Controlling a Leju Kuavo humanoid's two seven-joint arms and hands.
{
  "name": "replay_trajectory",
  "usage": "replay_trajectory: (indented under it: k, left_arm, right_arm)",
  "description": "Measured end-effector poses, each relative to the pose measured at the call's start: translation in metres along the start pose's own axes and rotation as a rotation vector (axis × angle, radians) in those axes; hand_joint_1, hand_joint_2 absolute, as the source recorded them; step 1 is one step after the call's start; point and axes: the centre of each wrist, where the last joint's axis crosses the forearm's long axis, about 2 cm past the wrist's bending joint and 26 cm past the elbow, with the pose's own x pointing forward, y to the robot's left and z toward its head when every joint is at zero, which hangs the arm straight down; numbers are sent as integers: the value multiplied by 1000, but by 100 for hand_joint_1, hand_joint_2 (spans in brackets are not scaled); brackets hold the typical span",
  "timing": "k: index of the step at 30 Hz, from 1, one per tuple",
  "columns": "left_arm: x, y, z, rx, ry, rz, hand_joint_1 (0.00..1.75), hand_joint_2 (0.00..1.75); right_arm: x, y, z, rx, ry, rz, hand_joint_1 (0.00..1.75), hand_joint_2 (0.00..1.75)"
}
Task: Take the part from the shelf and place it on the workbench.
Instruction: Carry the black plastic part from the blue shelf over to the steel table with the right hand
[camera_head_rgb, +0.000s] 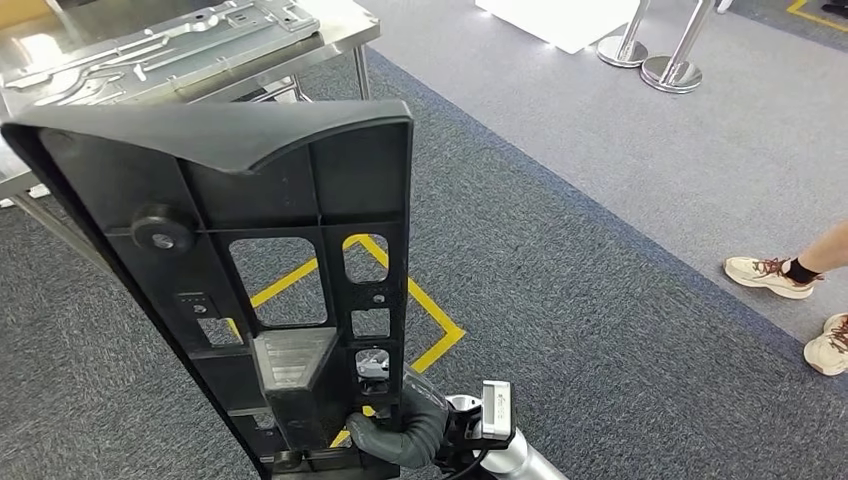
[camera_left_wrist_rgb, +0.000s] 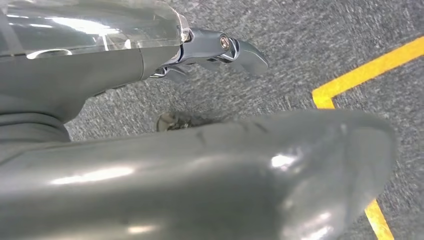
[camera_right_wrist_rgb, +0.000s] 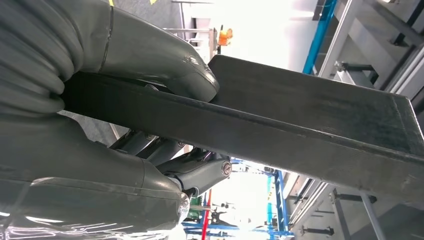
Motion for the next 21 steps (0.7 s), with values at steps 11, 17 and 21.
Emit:
replay_trajectory:
  k: [11, 17, 21]
  left_arm:
    - [1, 0, 0, -5, -9, -2, 0, 0]
    - [1, -2, 0, -13, -13, -1, 0, 0]
    - [1, -3, 0, -16, -15, -1, 0, 0]
  right_arm:
    - [1, 1, 0, 0, 0, 1, 175, 175]
    - [2, 1, -1, 3, -3, 4, 175, 175]
    - [2, 1, -2, 5, -6, 6, 175, 175]
